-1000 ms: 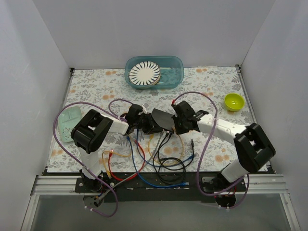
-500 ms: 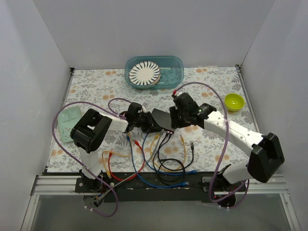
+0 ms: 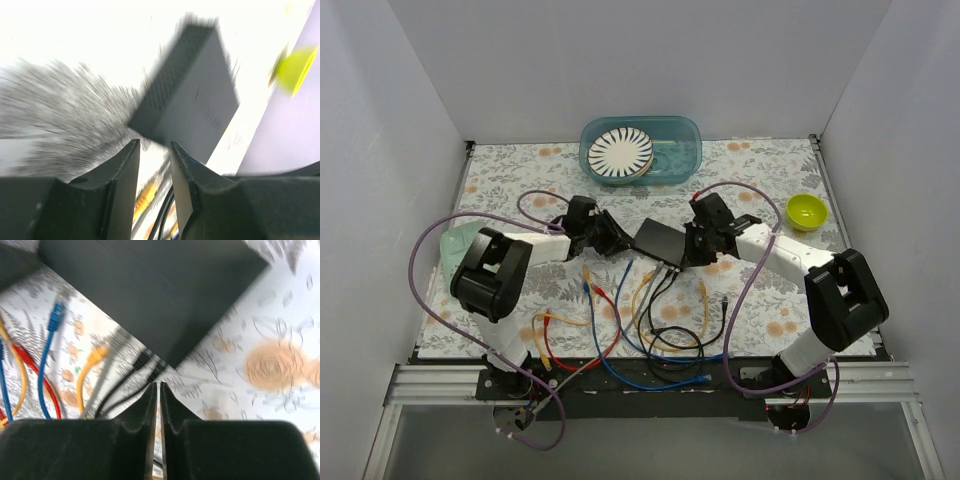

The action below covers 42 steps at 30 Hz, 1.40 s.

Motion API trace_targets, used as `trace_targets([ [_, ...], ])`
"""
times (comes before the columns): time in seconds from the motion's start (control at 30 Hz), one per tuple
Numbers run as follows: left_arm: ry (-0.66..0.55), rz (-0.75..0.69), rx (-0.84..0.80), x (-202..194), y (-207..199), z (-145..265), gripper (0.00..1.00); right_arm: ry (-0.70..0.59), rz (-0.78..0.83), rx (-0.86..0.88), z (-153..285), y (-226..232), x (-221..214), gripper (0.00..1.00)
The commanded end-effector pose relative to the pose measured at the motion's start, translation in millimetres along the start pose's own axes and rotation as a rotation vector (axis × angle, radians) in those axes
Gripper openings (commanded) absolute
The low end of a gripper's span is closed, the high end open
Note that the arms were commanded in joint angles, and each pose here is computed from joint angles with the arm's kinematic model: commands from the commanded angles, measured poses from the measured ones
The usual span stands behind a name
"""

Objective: Pull the plug from the switch port

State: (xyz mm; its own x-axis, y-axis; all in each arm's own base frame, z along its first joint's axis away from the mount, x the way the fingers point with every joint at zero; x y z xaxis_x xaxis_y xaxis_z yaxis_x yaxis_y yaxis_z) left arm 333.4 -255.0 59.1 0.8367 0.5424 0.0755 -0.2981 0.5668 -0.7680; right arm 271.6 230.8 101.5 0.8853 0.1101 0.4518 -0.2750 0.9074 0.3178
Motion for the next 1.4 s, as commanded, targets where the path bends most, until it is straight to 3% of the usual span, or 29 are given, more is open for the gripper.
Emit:
trace_targets([
  [0.0,-0.278,0.051,-0.018,74.0,-25.3,34.2,0.32,-0.056,-0.038,0.052,18.1,1.4,-7.0,0.10],
  [0.07,-0.273,0.070,0.024,84.3,-16.1,29.5,0.32,-0.037,-0.034,0.023,18.4,-5.9,-16.4,0.02],
  [0.3,-0.113,0.096,0.157,76.3,17.5,-14.9,0.25,0.041,-0.064,-0.161,-4.0,-53.8,-35.5,0.01],
  [0.4,-0.100,0.095,0.158,65.6,21.8,-17.4,0.24,0.062,-0.106,-0.189,-17.7,-70.1,-27.6,0.01],
  [0.77,0.076,0.008,-0.020,12.7,-9.8,-15.0,0.20,0.045,-0.124,-0.023,-70.1,-44.1,33.4,0.01],
  [0.93,0.051,0.000,-0.062,3.8,-17.4,10.5,0.20,0.010,-0.096,0.042,-79.9,-28.0,70.4,0.01],
  [1.17,0.018,0.011,0.006,-1.3,-3.8,27.4,0.20,0.034,-0.057,0.141,-105.4,-5.3,88.5,0.01],
  [1.27,-0.061,0.019,0.085,6.3,8.8,36.0,0.25,0.040,-0.046,0.099,-105.4,-7.8,90.0,0.01],
  [1.37,-0.235,0.035,0.145,36.6,7.7,59.0,0.30,-0.061,-0.066,-0.008,-76.8,-23.5,98.8,0.01],
])
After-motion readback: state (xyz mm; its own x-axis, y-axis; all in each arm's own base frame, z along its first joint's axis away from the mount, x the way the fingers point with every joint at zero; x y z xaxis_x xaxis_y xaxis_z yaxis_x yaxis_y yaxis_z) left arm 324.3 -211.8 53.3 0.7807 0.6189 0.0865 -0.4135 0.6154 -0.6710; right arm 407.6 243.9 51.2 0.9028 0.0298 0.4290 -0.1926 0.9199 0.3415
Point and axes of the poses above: each gripper's point midway between its finger pads, its own z axis back along the fingers, its own y axis along the line the jaws close on, x = y × z, the point moved 3 cm from there along z, back along the fingers, and after that the axes turned 7 degrees about z, right-handed, at the moved point
